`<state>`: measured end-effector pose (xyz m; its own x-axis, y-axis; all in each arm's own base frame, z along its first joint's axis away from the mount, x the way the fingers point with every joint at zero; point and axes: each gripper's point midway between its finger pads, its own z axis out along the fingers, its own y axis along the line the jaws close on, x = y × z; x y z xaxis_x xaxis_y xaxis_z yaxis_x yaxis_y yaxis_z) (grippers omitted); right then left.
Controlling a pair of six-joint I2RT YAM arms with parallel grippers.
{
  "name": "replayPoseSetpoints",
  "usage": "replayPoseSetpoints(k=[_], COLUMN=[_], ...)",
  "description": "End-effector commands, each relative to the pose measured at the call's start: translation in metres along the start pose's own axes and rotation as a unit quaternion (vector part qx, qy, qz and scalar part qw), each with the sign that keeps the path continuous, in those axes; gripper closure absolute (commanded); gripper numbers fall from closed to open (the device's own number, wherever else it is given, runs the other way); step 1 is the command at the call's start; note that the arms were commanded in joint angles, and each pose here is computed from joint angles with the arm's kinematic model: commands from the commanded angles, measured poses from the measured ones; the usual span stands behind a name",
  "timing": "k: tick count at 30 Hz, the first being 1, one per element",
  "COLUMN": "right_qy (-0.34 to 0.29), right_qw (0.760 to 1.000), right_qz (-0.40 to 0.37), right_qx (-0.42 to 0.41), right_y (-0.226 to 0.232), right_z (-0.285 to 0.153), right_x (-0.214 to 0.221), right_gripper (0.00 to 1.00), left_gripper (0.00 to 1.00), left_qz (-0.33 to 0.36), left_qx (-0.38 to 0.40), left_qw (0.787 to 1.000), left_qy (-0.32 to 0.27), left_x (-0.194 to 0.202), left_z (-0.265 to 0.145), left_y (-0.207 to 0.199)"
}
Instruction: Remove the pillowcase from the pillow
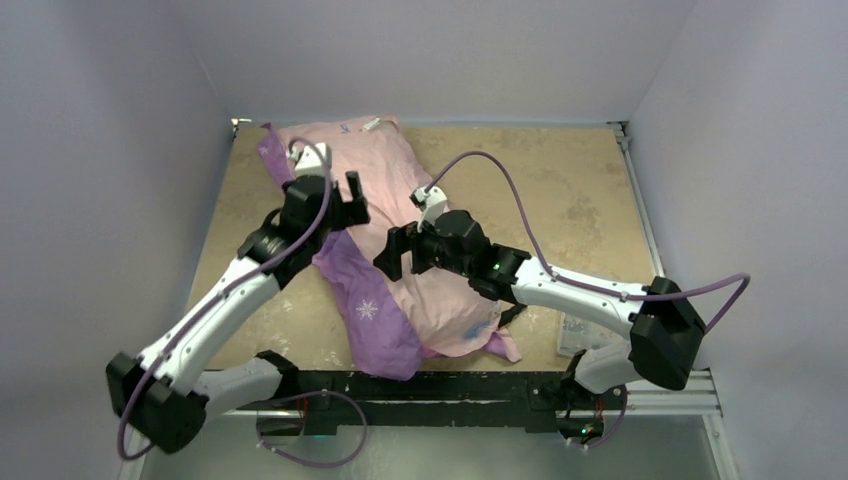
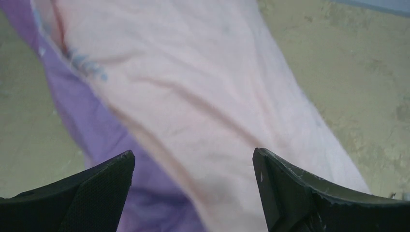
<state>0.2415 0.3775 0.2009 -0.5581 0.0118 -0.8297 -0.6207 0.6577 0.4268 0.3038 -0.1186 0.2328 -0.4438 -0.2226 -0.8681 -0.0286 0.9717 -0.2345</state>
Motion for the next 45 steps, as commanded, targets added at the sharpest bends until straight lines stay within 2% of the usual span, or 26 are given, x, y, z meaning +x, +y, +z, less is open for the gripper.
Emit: replayPoseSetpoints(k=[1,4,6,10,12,15,21,24,28,31,34,37,39,45], right_qy=[0.013,0.024,0.028,0.040,0.045,0.076,0.099,0.072,-0.012,-0.073,-0.116,-0.149,-0.165,-0.148], right_qw=[1.000,0.999,0.996,0.993,0.992,0.986,0.993,0.996,0.996,0.993,0.991,0.988,0.986,0.988], right_qz=[0.003,0.005,0.009,0.021,0.026,0.035,0.046,0.058,0.086,0.082,0.058,0.037,0.029,0.018], right_qx=[-0.020,-0.047,-0.084,-0.111,-0.117,-0.142,-0.045,0.011,0.032,0.043,0.045,0.024,0.010,-0.038], right_y=[0.006,0.013,0.024,0.026,0.025,0.027,-0.021,-0.057,-0.092,-0.104,-0.094,-0.073,-0.062,-0.042], right_z=[0.000,-0.003,-0.009,-0.013,-0.011,-0.006,0.050,0.081,0.091,0.091,0.088,0.070,0.052,-0.001], right_x=[0.010,0.018,0.024,0.042,0.050,0.074,0.098,0.078,0.008,-0.053,-0.106,-0.144,-0.154,-0.123], right_gripper=[0.01,0.01,0.01,0.01,0.01,0.01,0.01,0.01,0.01,0.01,0.01,0.01,0.01,0.01], left_gripper=[0.08,0.08,0.08,0.07,0.08,0.07,0.06,0.06,0.06,0.08,0.12,0.13,0.12,0.07], left_qz=[0.018,0.027,0.018,-0.065,-0.121,-0.174,-0.197,-0.189,-0.180,-0.193,-0.210,-0.193,-0.162,-0.090], left_qx=[0.019,0.010,-0.013,-0.046,-0.039,-0.038,-0.056,-0.053,-0.042,-0.004,0.066,0.107,0.106,0.017], left_qw=[0.999,0.999,1.000,0.992,0.984,0.976,0.975,0.977,0.979,0.975,0.966,0.967,0.976,0.996], left_qy=[-0.047,-0.017,0.010,0.095,0.123,0.122,0.089,0.079,0.090,0.113,0.136,0.128,0.099,0.015], left_x=[-0.063,-0.065,-0.055,-0.003,0.025,0.054,0.073,0.076,0.082,0.099,0.110,0.093,0.064,-0.028], left_z=[0.040,0.084,0.114,0.149,0.147,0.125,0.062,0.041,0.028,0.025,0.019,0.007,-0.001,0.002], left_y=[-0.037,-0.041,-0.024,0.029,0.049,0.071,0.100,0.102,0.099,0.086,0.062,0.048,0.047,0.069])
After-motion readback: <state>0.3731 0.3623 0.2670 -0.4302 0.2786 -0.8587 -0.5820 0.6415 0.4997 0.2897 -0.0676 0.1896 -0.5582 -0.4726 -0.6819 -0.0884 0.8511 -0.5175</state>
